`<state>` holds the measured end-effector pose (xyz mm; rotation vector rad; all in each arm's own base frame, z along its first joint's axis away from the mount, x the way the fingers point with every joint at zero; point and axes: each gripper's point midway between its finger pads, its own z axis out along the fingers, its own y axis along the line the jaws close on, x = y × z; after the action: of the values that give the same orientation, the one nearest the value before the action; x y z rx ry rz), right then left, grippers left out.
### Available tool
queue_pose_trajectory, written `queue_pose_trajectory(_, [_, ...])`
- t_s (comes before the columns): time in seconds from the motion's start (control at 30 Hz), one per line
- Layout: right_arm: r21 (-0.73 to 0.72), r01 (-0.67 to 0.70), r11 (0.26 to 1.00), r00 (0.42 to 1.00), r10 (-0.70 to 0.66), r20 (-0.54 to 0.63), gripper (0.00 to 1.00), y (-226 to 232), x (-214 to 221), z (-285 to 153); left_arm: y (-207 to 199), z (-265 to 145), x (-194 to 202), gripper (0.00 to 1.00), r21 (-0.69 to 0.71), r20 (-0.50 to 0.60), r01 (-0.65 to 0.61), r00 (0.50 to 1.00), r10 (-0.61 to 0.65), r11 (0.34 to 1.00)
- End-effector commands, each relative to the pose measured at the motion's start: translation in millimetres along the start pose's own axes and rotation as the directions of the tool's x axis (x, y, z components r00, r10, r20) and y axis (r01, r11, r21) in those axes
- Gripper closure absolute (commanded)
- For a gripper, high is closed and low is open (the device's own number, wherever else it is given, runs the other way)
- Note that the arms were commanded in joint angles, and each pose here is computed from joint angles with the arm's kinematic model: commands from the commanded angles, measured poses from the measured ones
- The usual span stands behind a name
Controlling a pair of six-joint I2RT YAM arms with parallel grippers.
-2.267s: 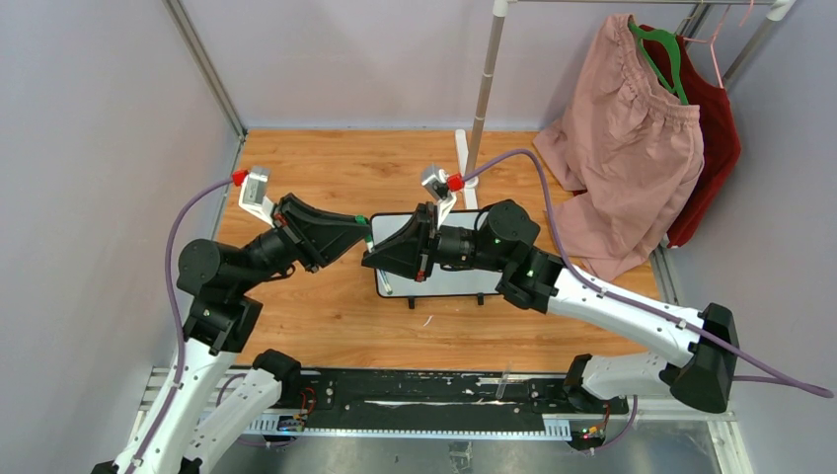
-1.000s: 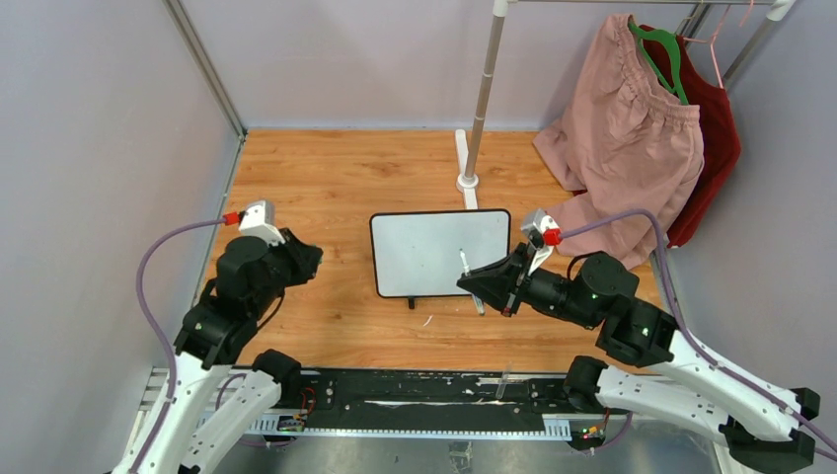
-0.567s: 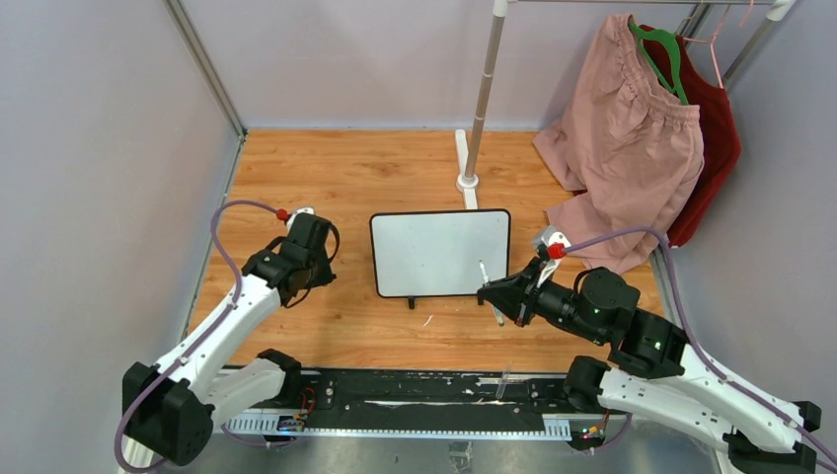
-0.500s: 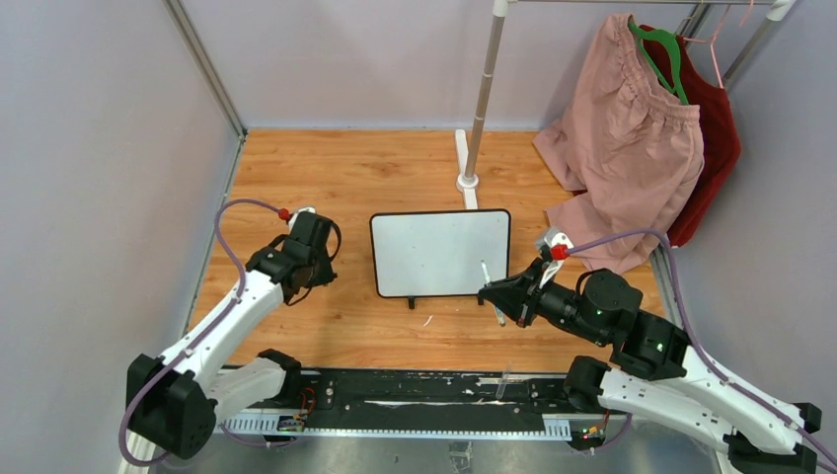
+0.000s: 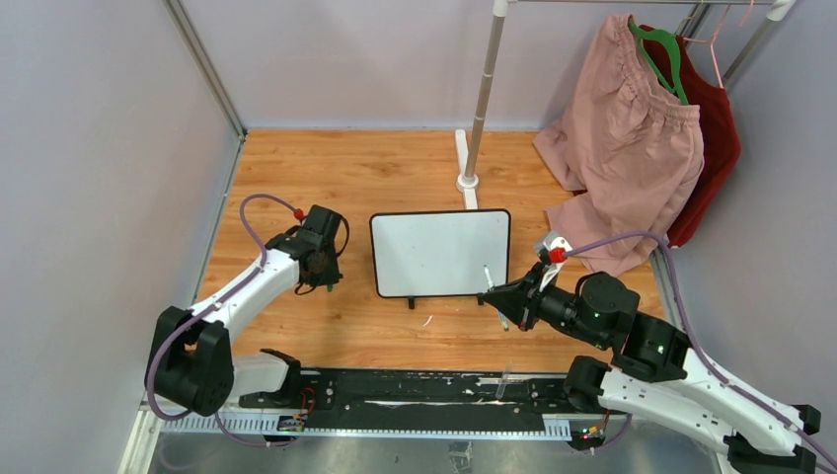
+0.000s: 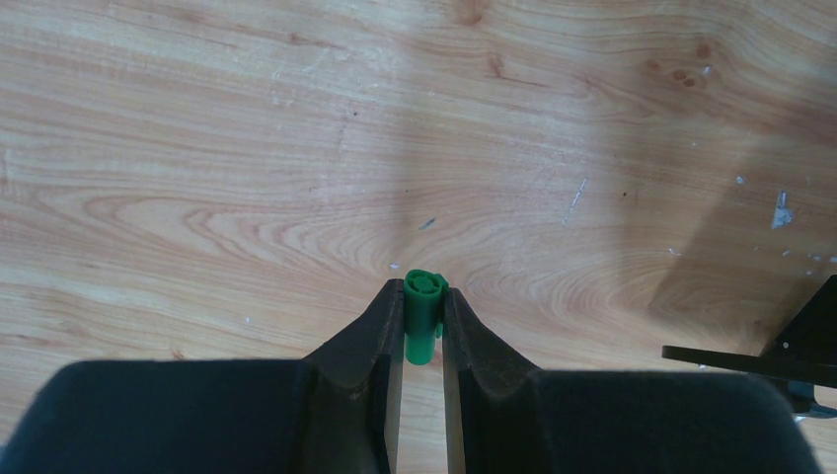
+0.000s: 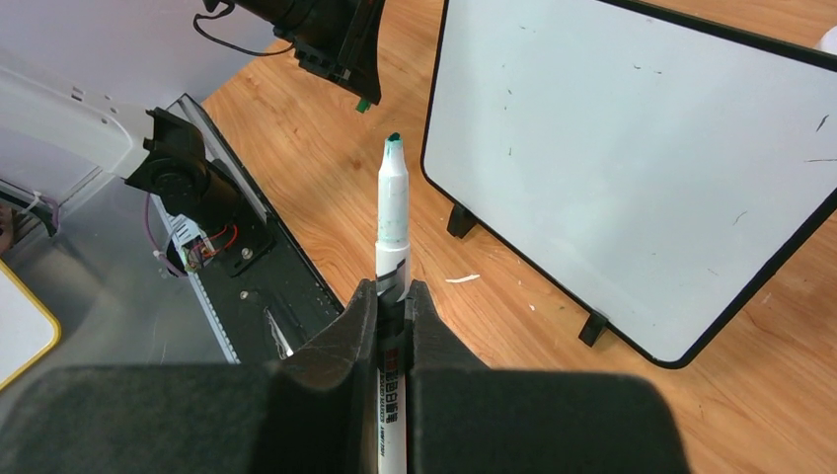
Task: Write a sentence on the whiteboard
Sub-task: Place the pen cap at the center of the board.
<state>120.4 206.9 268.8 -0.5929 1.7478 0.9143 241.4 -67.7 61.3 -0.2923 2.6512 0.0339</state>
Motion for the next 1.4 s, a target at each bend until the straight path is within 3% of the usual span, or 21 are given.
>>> queue_pose_trajectory(0.0, [0.009, -0.011, 1.000, 1.000, 0.011, -0.014, 1.00, 0, 3, 4, -3, 5, -4, 1.00, 0.011, 0.004, -0.017, 1.000, 0.017, 1.000])
queue_pose_trajectory(0.47, [-0.007, -0.014, 1.000, 1.000, 0.014, -0.019, 1.00, 3, 4, 8, -17, 40, 28, 0.93, 0.043, -0.119, 0.043, 0.992, -0.038, 0.998])
queue_pose_trajectory(0.77, [-0.003, -0.015, 1.000, 1.000, 0.015, -0.017, 1.00, 2, 4, 7, -15, 39, 30, 0.70, 0.047, -0.113, 0.043, 0.993, -0.038, 0.998])
queue_pose_trajectory(1.03, [0.003, -0.011, 1.000, 1.000, 0.011, -0.019, 1.00, 2, 2, 4, -15, 34, 28, 0.61, 0.049, -0.111, 0.047, 0.993, -0.041, 0.998])
queue_pose_trajectory(1.2, [0.002, -0.008, 1.000, 1.000, 0.008, -0.017, 1.00, 2, -1, 1, -19, 8, 13, 0.51, 0.095, -0.060, 0.058, 0.997, -0.052, 0.994])
queue_pose_trajectory(1.37, [-0.014, 0.023, 1.000, 1.000, -0.023, -0.018, 1.00, 6, -8, -2, -41, -69, -37, 0.30, 0.309, 0.153, 0.042, 0.984, -0.093, 0.950])
